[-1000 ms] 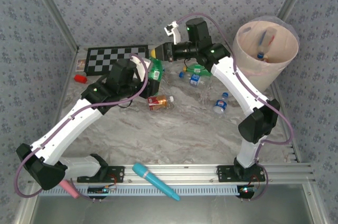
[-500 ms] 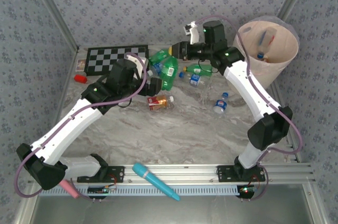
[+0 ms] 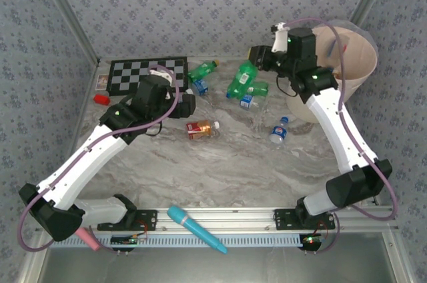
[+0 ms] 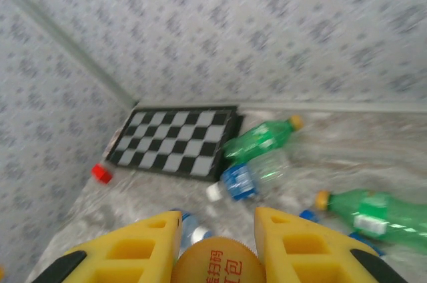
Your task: Put the plastic bottles in the bin
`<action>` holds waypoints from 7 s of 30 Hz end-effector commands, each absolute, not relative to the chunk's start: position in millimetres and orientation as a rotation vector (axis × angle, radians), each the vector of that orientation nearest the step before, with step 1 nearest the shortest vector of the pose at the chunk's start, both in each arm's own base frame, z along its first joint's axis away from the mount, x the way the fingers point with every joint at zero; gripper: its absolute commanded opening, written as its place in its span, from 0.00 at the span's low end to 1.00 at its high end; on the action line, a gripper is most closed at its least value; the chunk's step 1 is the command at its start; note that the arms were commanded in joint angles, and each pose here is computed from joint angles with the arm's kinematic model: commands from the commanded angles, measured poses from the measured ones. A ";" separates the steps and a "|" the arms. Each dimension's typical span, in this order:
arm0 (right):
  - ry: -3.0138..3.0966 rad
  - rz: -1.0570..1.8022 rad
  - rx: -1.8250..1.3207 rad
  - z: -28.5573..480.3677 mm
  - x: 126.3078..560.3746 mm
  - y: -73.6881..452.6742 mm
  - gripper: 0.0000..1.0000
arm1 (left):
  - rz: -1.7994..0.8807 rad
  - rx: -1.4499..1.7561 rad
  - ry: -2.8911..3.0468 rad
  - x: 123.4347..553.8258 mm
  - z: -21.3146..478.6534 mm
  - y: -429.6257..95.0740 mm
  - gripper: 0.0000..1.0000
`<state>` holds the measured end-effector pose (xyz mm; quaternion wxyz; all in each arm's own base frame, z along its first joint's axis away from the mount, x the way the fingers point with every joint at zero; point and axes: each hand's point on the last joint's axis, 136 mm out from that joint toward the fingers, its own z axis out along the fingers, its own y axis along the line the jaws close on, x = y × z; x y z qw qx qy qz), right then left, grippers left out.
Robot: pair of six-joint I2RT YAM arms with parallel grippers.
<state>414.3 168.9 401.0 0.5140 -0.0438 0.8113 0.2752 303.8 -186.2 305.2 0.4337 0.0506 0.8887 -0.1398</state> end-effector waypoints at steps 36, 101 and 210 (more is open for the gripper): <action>1.881 -0.227 0.463 425.1 472.5 -95.5 0.42 | -0.573 0.218 2.213 314.0 309.4 -204.7 1.00; 2.814 -0.006 0.719 93.0 313.4 54.0 0.81 | -0.883 0.320 2.248 274.1 289.0 -227.2 1.00; 2.052 0.356 0.889 375.2 484.7 -97.7 1.00 | -0.829 0.247 2.043 278.5 351.7 -205.3 1.00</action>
